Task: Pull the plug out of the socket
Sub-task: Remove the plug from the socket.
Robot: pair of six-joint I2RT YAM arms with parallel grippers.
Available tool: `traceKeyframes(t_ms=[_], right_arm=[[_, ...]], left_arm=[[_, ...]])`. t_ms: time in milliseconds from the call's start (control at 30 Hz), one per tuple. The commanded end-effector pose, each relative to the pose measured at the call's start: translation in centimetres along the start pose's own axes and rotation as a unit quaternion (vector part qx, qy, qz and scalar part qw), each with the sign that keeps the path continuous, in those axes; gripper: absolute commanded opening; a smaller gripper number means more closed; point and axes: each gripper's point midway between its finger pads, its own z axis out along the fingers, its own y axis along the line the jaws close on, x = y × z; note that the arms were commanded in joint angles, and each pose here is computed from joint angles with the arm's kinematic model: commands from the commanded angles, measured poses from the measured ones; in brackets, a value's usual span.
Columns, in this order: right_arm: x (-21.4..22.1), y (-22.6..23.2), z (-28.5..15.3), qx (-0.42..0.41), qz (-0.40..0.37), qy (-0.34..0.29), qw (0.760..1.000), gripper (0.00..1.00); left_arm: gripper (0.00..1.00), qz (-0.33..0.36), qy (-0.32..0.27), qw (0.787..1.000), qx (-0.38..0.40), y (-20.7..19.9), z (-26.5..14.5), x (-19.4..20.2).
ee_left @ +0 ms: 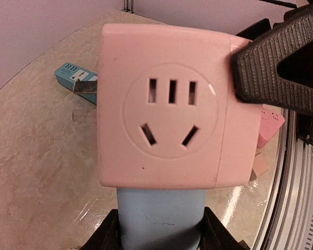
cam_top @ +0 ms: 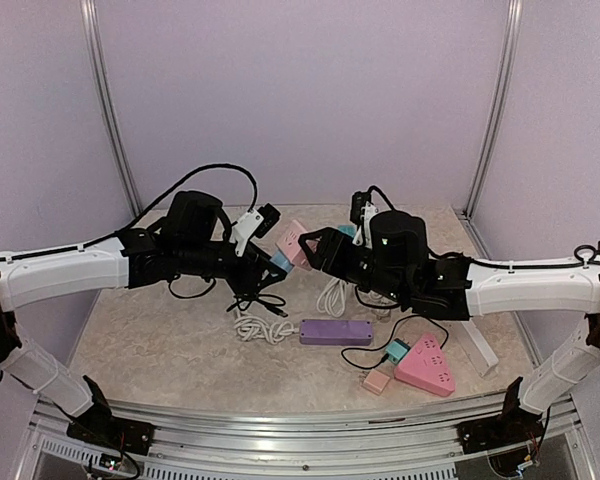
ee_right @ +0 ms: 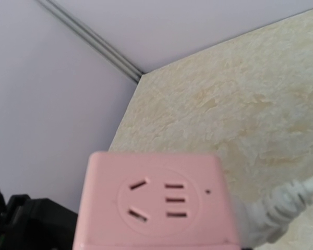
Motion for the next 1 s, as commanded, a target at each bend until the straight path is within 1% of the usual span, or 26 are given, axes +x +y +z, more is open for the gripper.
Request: traceKeyframes(t_ms=[0,233,333,700,833,967], right_arm=[[-2.5,-1.5,-0.8,0.049,-0.001,-0.076,0.996,0.00],[-2.7,-1.3,-0.4,0.054,-0.014,-0.074,0.996,0.00],[-3.7,-1.0,-0.1,0.052,-0.025,-0.070,0.996,0.00],[-4.4,-1.2,0.6,0.036,-0.033,-0.039,0.998,0.00],[-4.3,-1.6,0.6,0.037,-0.028,-0.042,0.998,0.00],[-4.1,-2.1,0.1,0.037,-0.017,-0.051,0.998,0.00]], left_arm=[[0.06,-0.036,-0.010,0.998,-0.050,2.1,-0.7,-0.4],[0.06,-0.022,-0.009,0.999,-0.025,1.0,-0.4,-0.2],[0.06,0.010,-0.009,1.000,-0.008,-0.3,-0.3,-0.1],[0.06,0.049,-0.004,0.999,-0.021,-0.4,-0.6,0.1],[0.06,0.037,-0.007,0.999,-0.036,0.3,-0.8,-0.2],[0.06,-0.004,-0.010,1.000,-0.028,0.9,-0.6,-0.4]])
